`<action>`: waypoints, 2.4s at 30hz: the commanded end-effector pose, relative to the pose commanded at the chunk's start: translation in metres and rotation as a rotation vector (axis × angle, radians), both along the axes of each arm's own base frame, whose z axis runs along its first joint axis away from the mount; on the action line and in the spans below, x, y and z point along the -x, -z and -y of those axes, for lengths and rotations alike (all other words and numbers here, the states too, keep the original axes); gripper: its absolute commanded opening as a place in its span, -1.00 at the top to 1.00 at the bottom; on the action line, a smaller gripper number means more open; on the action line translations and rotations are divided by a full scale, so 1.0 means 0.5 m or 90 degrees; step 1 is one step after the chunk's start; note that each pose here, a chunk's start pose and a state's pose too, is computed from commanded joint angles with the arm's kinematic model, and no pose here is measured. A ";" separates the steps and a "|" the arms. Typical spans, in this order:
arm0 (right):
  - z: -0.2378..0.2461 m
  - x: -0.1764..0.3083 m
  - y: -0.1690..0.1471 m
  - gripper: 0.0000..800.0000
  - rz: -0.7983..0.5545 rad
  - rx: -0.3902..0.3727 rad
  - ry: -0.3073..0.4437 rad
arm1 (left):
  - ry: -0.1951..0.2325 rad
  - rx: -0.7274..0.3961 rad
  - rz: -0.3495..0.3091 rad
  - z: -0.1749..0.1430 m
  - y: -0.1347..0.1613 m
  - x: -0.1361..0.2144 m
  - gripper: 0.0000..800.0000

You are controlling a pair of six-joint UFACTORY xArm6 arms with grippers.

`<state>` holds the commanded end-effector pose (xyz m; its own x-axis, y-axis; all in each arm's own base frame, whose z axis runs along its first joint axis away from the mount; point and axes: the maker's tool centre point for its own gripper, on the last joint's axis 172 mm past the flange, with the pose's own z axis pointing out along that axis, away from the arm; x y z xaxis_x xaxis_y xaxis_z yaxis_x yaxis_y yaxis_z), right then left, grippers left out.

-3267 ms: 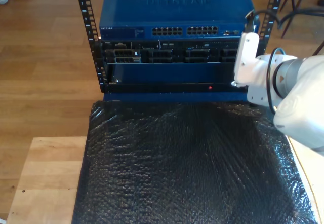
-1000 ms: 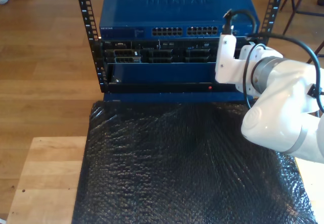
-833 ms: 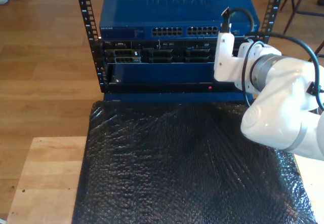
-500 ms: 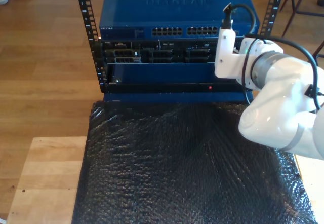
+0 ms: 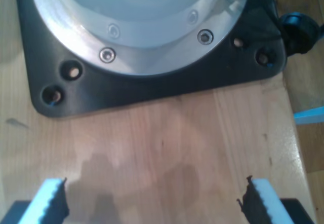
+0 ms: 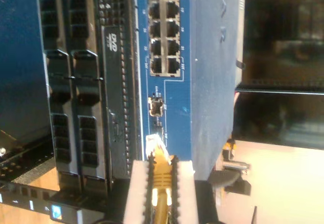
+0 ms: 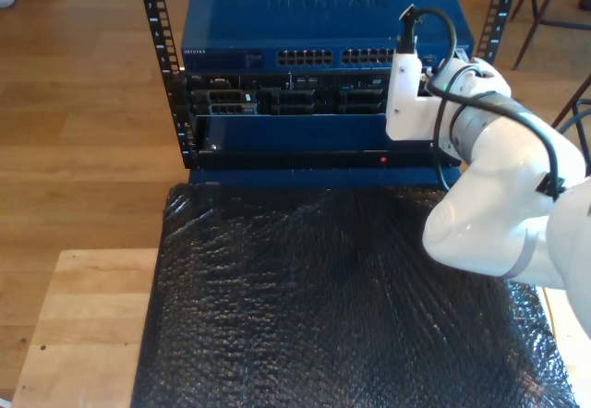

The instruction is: Grab the cable and plug it in

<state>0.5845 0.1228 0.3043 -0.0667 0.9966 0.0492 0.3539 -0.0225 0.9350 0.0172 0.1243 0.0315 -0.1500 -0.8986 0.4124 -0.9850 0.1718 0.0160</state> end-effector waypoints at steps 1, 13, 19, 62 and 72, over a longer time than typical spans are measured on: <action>-0.007 -0.002 -0.007 1.00 0.004 -0.002 -0.003 | 0.000 0.000 0.000 0.000 0.000 0.000 -1.00; -0.023 0.022 -0.011 1.00 0.033 0.008 -0.007 | 0.000 0.000 0.000 0.000 0.000 0.000 -1.00; -0.003 0.025 -0.018 1.00 0.050 0.011 0.008 | 0.000 0.000 0.000 0.000 0.000 0.000 -1.00; -0.018 -0.085 0.015 1.00 0.185 0.017 0.074 | 0.000 0.000 0.000 0.000 0.000 0.000 -1.00; -0.017 -0.072 0.007 1.00 0.232 0.027 0.083 | 0.000 0.000 0.000 0.000 0.000 0.000 -1.00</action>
